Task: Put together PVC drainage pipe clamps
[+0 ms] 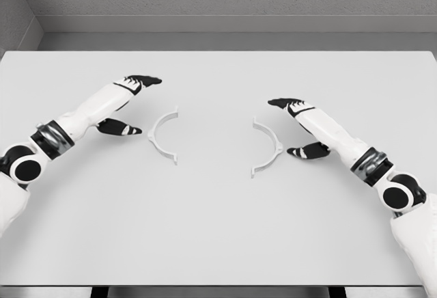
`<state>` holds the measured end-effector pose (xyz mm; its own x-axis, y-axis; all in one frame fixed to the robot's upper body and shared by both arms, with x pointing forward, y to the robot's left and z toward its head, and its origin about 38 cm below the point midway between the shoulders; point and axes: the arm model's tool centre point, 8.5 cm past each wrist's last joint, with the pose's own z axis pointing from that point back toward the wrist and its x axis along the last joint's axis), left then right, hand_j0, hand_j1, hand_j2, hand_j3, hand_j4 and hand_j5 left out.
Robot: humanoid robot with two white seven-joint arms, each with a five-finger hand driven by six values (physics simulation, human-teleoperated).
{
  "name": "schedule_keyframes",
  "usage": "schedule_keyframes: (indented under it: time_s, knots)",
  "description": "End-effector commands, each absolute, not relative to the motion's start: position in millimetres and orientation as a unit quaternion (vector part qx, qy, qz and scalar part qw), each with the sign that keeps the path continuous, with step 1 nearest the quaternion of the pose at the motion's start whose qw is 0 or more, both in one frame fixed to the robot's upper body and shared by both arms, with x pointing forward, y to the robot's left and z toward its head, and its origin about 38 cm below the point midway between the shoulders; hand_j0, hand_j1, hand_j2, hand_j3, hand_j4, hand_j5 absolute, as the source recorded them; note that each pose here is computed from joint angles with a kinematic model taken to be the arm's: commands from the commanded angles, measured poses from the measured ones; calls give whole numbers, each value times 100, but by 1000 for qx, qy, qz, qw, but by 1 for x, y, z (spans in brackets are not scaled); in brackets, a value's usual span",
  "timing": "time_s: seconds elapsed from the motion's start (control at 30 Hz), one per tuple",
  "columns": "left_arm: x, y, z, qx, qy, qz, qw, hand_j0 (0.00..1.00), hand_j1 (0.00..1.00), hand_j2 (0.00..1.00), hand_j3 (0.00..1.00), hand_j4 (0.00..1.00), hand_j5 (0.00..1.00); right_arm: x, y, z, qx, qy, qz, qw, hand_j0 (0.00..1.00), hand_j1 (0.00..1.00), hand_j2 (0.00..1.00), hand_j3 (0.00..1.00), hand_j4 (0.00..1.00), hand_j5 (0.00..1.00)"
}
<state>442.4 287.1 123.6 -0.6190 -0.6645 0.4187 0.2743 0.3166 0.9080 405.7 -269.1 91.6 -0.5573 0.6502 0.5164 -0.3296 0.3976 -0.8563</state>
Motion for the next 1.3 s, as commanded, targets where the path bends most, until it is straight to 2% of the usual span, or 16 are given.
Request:
schedule_keyframes:
  time_s: [0.0, 0.63, 1.27]
  knots:
    - [442, 287, 120, 136, -697, -567, 418, 100, 100, 100, 100, 100, 100, 406, -268, 89, -113, -701, 534, 460, 100, 100, 100, 100, 100, 100]
    - [449, 284, 110, 132, -694, -558, 435, 100, 100, 100, 100, 100, 100, 405, -260, 102, -113, -713, 534, 441, 100, 100, 100, 100, 100, 100]
    - [445, 265, 105, 113, -703, -556, 430, 100, 100, 100, 100, 100, 100, 409, -233, 105, -98, -716, 538, 433, 100, 100, 100, 100, 100, 100]
